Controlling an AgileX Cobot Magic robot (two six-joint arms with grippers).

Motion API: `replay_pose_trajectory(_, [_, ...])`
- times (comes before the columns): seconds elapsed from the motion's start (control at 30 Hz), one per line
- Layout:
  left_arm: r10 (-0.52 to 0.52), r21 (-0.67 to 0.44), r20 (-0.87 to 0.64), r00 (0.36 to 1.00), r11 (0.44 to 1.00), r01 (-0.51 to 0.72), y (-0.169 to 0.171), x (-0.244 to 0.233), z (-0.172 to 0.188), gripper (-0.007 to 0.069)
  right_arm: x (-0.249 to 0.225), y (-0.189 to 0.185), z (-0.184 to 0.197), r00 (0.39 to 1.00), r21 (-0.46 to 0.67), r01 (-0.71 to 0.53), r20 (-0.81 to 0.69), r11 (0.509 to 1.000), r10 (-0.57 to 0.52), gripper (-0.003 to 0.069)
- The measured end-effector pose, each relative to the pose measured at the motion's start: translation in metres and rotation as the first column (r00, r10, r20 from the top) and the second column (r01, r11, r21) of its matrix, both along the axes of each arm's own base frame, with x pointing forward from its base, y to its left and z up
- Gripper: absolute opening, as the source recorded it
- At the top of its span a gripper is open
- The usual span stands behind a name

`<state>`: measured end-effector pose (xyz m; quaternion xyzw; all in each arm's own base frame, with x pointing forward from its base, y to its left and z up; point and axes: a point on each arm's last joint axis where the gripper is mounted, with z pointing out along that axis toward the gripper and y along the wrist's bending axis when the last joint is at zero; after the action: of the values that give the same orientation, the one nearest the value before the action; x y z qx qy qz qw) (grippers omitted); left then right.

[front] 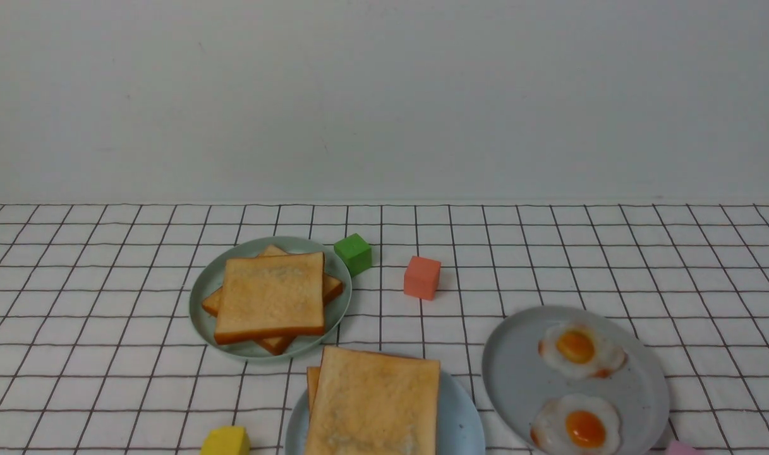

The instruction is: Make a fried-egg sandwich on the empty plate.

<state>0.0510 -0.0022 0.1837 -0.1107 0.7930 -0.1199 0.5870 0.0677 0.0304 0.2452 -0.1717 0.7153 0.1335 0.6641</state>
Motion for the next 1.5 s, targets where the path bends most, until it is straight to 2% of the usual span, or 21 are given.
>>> replay_pose_trajectory(0.1, [-0.010, 0.023, -0.055, 0.998, 1.000, 0.011, 0.000, 0.000, -0.015, -0.0013, 0.000, 0.000, 0.000, 1.000, 0.001, 0.000, 0.000, 1.000, 0.000, 0.0031])
replay_pose_trajectory(0.23, [-0.085, 0.077, -0.046, 0.995, 0.993, 0.088, -0.003, 0.000, -0.015, -0.0013, 0.000, 0.000, 0.000, 1.000, 0.001, 0.000, 0.000, 1.000, 0.000, 0.0039])
replay_pose_trajectory(0.33, [-0.101, 0.081, -0.043, 0.994, 0.991, 0.104, -0.003, 0.001, -0.015, -0.0011, 0.000, 0.000, 0.000, 1.000, 0.001, 0.000, 0.000, 1.000, 0.000, 0.0043])
replay_pose_trajectory(0.57, [-0.049, 0.086, -0.032, 0.998, 0.995, 0.051, -0.001, 0.001, -0.015, -0.0006, 0.000, 0.000, 0.000, 1.000, 0.000, 0.000, 0.000, 1.000, 0.000, 0.0052])
replay_pose_trajectory(1.17, [-0.048, 0.091, -0.031, 0.998, 0.995, 0.051, 0.000, 0.001, -0.015, 0.0010, 0.000, -0.001, -0.001, 1.000, -0.012, 0.003, 0.009, 1.000, -0.003, 0.0082])
replay_pose_trajectory(1.3, [-0.048, 0.091, -0.031, 0.998, 0.995, 0.051, 0.000, 0.001, -0.015, 0.0017, -0.005, -0.008, 0.001, 0.995, -0.056, 0.063, 0.080, 0.996, -0.058, 0.0085])
replay_pose_trajectory(1.37, [-0.049, 0.092, -0.031, 0.998, 0.994, 0.051, 0.000, 0.001, -0.015, 0.0018, -0.009, -0.015, -0.003, 0.988, -0.021, 0.131, 0.088, 0.991, -0.129, 0.0088])
replay_pose_trajectory(1.43, [-0.049, 0.092, -0.031, 0.998, 0.994, 0.051, 0.000, 0.001, -0.015, 0.0019, -0.010, -0.017, -0.006, 0.984, 0.021, 0.167, 0.064, 0.986, -0.168, 0.0090])
replay_pose_trajectory(1.5, [-0.049, 0.092, -0.031, 0.998, 0.994, 0.051, 0.000, 0.001, -0.015, 0.0021, -0.013, -0.023, -0.019, 0.966, 0.090, 0.256, -0.058, 0.962, -0.252, 0.0093])
